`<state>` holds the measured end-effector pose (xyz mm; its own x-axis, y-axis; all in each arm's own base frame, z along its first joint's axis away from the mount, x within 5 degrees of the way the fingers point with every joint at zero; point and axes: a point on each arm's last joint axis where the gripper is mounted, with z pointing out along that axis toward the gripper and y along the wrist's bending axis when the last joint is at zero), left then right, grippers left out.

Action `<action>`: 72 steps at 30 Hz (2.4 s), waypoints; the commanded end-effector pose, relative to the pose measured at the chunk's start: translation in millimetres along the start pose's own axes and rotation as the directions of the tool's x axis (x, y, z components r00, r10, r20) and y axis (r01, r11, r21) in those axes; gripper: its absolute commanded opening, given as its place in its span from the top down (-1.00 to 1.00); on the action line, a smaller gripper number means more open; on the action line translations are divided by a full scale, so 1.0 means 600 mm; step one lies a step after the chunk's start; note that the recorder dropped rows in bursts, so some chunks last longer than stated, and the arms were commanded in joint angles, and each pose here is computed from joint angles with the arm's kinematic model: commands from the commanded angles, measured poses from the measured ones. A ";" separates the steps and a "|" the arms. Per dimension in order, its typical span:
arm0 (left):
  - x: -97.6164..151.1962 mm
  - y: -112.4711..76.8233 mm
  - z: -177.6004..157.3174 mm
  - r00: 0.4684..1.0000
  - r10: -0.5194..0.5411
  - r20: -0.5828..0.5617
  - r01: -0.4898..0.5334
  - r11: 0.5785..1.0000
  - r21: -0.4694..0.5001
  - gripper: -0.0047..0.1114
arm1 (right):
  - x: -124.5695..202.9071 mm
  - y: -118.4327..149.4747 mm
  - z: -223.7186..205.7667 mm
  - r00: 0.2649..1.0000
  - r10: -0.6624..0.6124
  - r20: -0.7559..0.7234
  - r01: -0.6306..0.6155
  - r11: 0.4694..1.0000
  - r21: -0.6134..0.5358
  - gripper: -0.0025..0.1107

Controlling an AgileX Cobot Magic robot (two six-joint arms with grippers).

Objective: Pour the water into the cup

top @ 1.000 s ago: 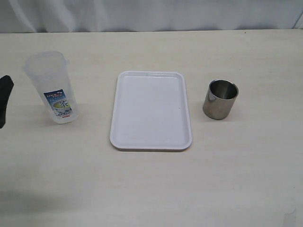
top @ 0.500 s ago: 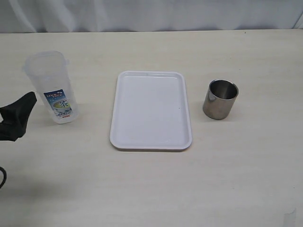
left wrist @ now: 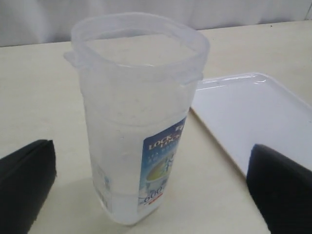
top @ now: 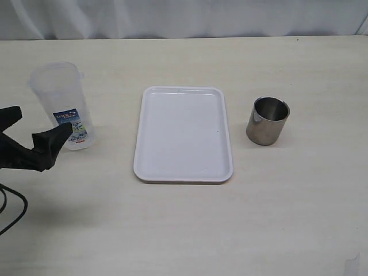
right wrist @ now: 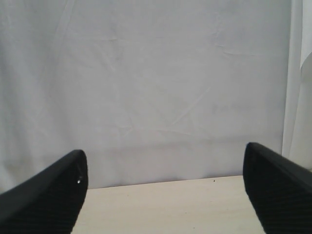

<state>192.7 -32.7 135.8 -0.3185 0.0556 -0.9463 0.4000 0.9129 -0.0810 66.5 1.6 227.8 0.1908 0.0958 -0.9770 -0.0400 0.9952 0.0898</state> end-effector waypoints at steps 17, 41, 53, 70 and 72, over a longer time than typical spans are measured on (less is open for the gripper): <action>-0.001 0.036 0.104 0.999 0.016 0.046 -0.020 0.996 0.090 -0.80 | 0.004 -0.001 0.000 1.000 0.000 -0.015 0.000 1.000 0.003 -0.48; 0.002 0.044 0.138 0.997 0.004 0.079 -0.016 0.989 0.147 -0.80 | 0.004 -0.001 0.000 1.000 0.000 -0.015 0.000 1.000 0.003 -0.48; 0.001 0.048 0.139 0.995 0.038 0.089 -0.048 0.992 0.117 -0.80 | 0.004 -0.001 0.000 1.000 0.000 -0.015 0.000 1.000 0.003 -0.48; -0.012 0.052 0.150 0.992 0.051 0.119 -0.066 0.989 0.131 -0.80 | 0.004 -0.001 0.000 1.000 0.000 -0.017 0.000 1.000 0.003 -0.48; -0.012 0.052 0.150 0.992 0.038 0.117 -0.054 0.990 0.134 -0.80 | 0.004 -0.001 0.000 1.000 0.000 -0.017 0.000 1.000 0.003 -0.48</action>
<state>283.4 -40.1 110.3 -0.2077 0.0601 -0.9763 0.5214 0.8513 -0.0585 66.6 1.6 227.6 0.1888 0.0957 -0.9773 -0.0397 0.9952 0.0898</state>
